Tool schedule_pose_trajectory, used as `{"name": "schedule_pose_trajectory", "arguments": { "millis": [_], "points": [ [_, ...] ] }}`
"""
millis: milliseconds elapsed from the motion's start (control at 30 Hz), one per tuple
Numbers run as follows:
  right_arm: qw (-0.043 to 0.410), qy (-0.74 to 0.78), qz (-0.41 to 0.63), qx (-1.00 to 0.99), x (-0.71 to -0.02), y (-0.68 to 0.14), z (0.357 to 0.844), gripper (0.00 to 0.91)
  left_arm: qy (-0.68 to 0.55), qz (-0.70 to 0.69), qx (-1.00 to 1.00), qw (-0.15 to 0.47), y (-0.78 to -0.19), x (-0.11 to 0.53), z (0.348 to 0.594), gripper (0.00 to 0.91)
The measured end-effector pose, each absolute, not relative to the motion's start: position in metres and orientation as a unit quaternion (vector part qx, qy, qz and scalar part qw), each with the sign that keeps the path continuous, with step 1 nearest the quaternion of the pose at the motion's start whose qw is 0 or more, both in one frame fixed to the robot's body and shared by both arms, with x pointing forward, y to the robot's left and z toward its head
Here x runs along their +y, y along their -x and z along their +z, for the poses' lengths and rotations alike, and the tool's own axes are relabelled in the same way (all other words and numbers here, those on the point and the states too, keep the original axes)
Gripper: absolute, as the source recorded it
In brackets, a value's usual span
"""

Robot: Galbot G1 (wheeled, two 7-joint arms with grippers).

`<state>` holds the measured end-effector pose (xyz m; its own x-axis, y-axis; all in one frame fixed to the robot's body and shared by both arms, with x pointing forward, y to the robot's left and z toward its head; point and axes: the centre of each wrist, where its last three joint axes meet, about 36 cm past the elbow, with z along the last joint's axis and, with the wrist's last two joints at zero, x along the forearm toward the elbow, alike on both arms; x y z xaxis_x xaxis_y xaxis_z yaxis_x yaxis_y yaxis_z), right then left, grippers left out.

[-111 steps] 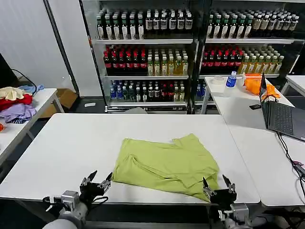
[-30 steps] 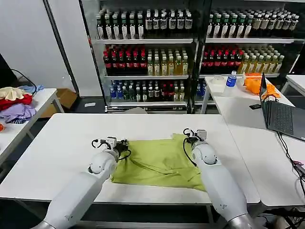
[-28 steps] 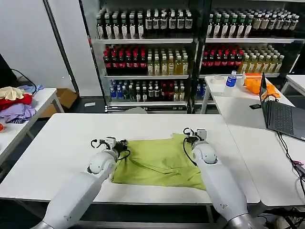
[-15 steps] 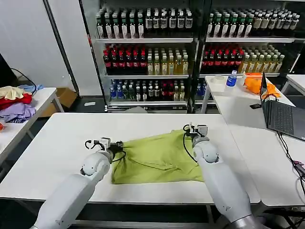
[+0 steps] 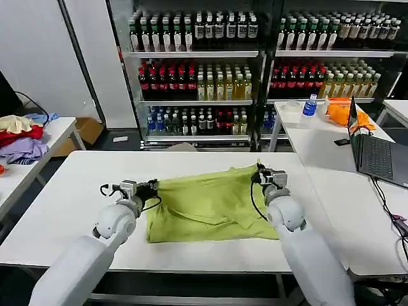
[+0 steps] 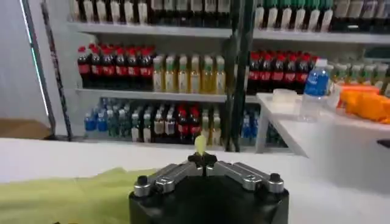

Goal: Fold and organize the clothes.

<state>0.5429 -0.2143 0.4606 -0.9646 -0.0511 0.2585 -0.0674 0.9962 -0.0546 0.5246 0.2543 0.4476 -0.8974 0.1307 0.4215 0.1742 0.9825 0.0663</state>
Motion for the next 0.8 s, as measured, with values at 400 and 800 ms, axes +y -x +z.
{"name": "schedule_pose_trajectory", "arguments": {
  "millis": [400, 800],
  "points": [
    [0.123, -0.032, 0.036, -0.991, -0.225, -0.482, 0.452, 0.000, 0.097, -0.067, -0.977, 0.178, -0.476, 0.253, 0.448, 0.020],
    [0.157, -0.016, 0.032, -0.987, -0.230, -0.433, 0.426, 0.000, 0.110, -0.087, -0.972, 0.190, -0.441, 0.251, 0.421, 0.020]
  ]
}}
